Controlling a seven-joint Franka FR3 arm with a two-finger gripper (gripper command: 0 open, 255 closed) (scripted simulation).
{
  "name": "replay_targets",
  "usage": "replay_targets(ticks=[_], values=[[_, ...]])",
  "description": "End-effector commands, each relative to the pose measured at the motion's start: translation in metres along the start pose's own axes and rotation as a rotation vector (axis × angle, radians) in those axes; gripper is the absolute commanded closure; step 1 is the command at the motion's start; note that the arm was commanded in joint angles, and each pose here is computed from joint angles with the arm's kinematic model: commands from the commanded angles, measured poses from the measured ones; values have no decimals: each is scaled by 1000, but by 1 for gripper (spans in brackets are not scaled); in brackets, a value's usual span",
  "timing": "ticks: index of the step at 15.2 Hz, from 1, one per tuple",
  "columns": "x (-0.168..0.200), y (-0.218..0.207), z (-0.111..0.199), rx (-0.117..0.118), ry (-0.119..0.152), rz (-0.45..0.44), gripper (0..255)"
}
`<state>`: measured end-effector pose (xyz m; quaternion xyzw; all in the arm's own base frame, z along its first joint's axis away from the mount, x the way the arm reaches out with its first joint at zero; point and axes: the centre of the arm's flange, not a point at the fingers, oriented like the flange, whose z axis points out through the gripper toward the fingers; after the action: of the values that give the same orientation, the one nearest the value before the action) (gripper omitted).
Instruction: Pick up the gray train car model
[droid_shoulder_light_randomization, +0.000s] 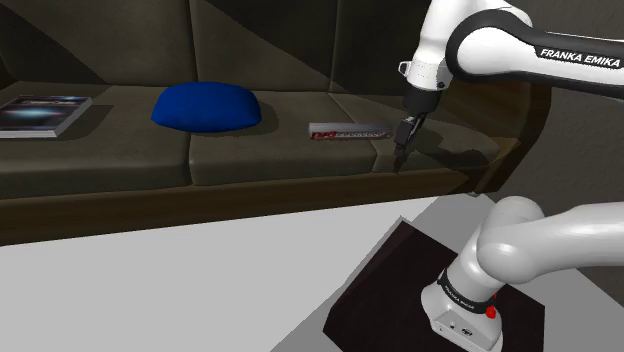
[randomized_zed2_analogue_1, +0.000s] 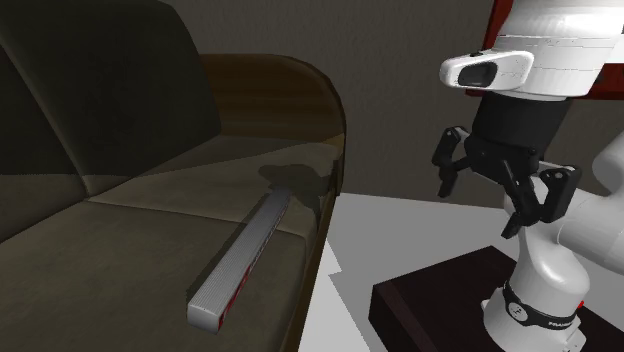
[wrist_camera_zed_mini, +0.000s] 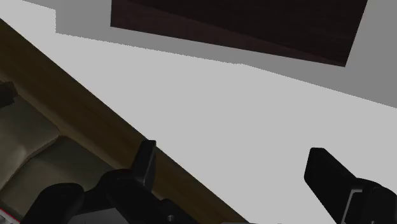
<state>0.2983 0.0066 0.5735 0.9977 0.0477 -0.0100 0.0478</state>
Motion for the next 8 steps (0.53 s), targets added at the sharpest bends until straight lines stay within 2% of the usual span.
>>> replay_targets(ticks=[1, 8], values=[[0, 0, 0, 0, 0, 0, 0], [29, 74, 32, -38, 46, -223, 0]])
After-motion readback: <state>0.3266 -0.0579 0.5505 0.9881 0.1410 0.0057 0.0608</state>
